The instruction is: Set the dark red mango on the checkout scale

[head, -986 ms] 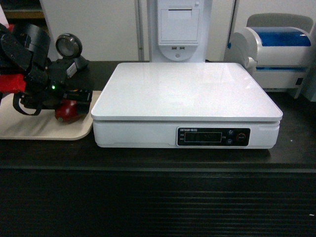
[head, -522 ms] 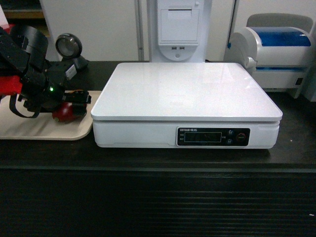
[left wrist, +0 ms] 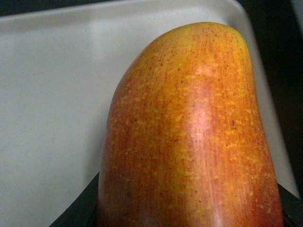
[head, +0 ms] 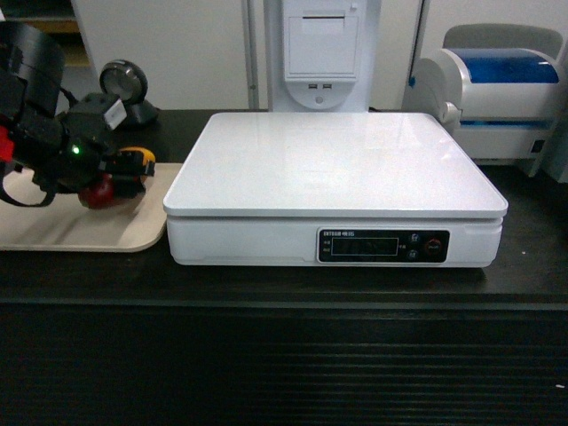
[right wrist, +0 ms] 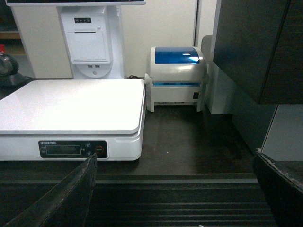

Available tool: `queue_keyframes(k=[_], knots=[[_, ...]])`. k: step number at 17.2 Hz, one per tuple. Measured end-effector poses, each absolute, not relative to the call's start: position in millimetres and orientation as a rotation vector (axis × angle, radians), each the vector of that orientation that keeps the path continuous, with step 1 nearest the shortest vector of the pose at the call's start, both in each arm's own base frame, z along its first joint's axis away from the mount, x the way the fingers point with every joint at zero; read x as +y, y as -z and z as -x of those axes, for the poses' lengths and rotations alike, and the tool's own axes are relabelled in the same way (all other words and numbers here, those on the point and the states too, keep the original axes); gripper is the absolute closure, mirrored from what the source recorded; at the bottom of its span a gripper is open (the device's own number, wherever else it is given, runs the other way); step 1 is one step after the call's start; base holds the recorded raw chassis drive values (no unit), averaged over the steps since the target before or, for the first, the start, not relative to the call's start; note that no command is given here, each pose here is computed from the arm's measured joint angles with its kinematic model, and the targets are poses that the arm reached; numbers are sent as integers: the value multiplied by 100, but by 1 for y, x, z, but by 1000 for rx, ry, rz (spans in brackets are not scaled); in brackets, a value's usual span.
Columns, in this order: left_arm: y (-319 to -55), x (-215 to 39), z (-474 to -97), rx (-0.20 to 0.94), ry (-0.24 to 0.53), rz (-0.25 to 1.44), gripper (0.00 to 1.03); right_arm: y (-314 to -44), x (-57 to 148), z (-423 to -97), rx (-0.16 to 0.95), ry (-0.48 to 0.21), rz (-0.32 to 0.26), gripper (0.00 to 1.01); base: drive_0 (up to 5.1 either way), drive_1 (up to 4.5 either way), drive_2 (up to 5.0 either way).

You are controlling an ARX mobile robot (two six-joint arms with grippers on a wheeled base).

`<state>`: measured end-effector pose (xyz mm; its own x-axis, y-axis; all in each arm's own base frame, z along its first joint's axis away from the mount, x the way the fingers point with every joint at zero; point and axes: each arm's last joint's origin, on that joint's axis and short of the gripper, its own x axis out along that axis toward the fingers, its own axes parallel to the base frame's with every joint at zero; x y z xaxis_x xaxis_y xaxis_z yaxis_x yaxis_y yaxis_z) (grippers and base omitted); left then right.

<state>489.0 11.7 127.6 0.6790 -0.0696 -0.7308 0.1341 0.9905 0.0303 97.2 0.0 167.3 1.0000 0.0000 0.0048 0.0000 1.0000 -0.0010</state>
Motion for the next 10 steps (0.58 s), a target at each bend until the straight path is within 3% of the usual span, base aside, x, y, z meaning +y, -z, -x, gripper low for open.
queue_keyframes(k=[2,5,7,10], knots=[[-137,11,-485,787,121,-82,44,-167,0,-97,-5,0,1,3,0,0,0],[-182,4,-466,629,168,-82,44,-167,0,-97,-5,0,1,3,0,0,0],[-217,-20,-438,479,291,-58,44,-167,0,-97,-5,0,1,3,0,0,0],[-251,-84,-386,369,587,9,44,-167,0,-97,-5,0,1,3,0,0,0]])
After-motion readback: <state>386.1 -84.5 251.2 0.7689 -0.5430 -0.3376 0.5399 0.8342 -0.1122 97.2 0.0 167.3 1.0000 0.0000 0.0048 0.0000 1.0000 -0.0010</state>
